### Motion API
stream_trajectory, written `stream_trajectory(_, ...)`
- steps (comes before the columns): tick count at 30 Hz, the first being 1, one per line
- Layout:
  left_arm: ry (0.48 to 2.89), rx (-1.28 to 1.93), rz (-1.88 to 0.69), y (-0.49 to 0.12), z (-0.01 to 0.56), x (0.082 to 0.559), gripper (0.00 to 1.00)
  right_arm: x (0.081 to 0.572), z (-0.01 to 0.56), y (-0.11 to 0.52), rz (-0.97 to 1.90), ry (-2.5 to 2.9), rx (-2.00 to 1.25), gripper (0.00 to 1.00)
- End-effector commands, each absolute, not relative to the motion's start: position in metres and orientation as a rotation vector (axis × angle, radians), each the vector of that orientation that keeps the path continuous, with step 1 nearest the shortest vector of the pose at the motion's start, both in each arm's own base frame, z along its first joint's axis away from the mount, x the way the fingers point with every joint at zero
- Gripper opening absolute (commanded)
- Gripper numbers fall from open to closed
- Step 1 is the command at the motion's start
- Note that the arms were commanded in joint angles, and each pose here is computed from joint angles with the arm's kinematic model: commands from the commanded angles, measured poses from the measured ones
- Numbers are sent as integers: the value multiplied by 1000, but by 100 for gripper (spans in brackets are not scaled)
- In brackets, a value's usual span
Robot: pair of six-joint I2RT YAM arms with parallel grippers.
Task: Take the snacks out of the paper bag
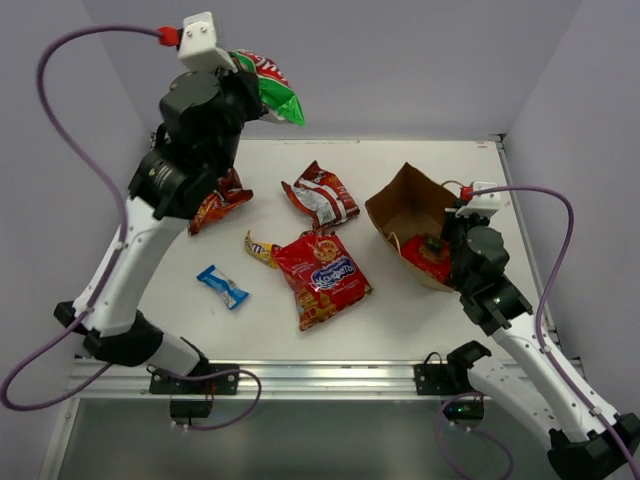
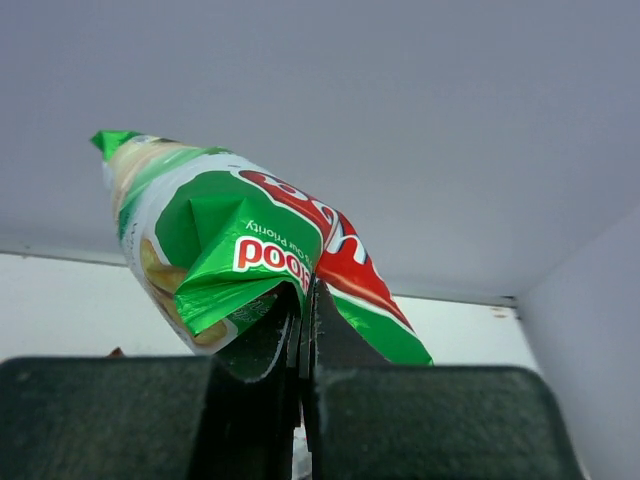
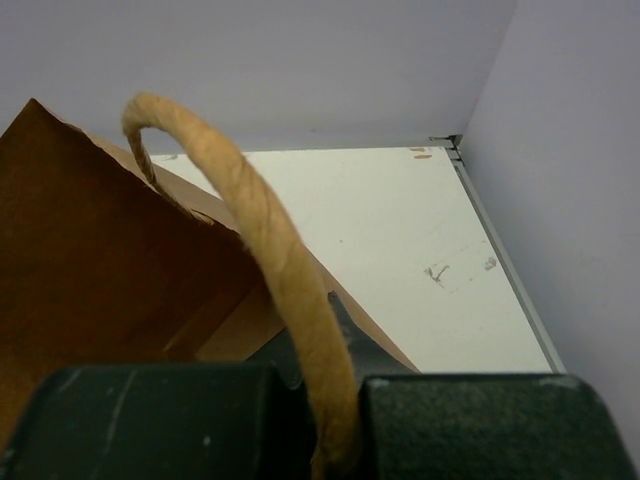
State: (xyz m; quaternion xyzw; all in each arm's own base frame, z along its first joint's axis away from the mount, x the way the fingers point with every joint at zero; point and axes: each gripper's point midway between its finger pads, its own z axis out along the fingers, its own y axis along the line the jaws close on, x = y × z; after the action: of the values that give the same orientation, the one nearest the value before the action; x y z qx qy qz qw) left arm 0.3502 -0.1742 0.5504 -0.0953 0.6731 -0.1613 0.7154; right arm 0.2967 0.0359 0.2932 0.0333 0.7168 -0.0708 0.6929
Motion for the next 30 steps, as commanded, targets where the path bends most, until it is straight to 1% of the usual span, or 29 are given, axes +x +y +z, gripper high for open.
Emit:
stream_trajectory(1,1514,-137,-330,-177,526,408,0,292,298,35,-139,1609,88,0)
stream_trajectory(2,1537,-162,-303,-165,510,435,0,292,299,36,-137,1609,86,0)
stream_trajectory(4,1531,-123,-369,-169,502,461,0,291,298,38,-129,1614,74,0)
stream_trajectory(5,1558,-140,-367,-160,482,489,0,291,299,39,-102,1611,95,0)
stream_trajectory(7,1536,-109,-455,-166,483,511,0,292,298,40,-98,1613,90,0)
stream_trajectory(8,1575,-116,-451,-161,458,537,0,292,296,41,-98,1617,84,0)
stream_trajectory(10,1556,-78,-515,-168,452,555,0,294,293,44,-93,1626,73,0)
stream_trajectory(11,1584,-95,-552,-167,431,570,0,294,292,46,-84,1630,63,0)
stream_trajectory(12,1549,-71,-600,-172,432,575,0,295,291,47,-82,1633,58,0)
stream_trajectory(14,1554,-101,-633,-168,412,584,0,298,289,50,-82,1641,48,0)
stream_trajectory(15,1564,-124,-626,-165,384,591,0,298,287,50,-87,1645,45,0)
stream_trajectory(17,1580,-165,-644,-158,358,589,0,300,286,51,-86,1652,39,0)
stream_trajectory(18,1634,-194,-643,-155,316,588,0,300,287,52,-85,1651,38,0)
stream_trajectory(20,1685,-245,-656,-150,282,582,0,301,286,52,-87,1651,31,0)
stream_trajectory(21,1750,-286,-623,-144,244,575,0,301,287,52,-88,1648,34,0)
stream_trajectory(23,1804,-316,-583,-137,214,566,0,302,287,53,-89,1651,28,0)
stream_trajectory(24,1858,-356,-527,-128,185,558,0,301,287,53,-90,1655,25,0)
stream_trajectory(27,1922,-409,-437,-111,162,545,0,300,291,50,-116,1647,4,0)
stream_trajectory(28,1937,-419,-417,-107,161,542,3,300,294,49,-126,1641,4,0)
stream_trajectory(29,1935,-422,-400,-103,166,540,12,300,300,47,-137,1631,-6,0)
stream_trajectory(30,1952,-435,-368,-98,165,535,19,300,304,47,-145,1625,-10,0)
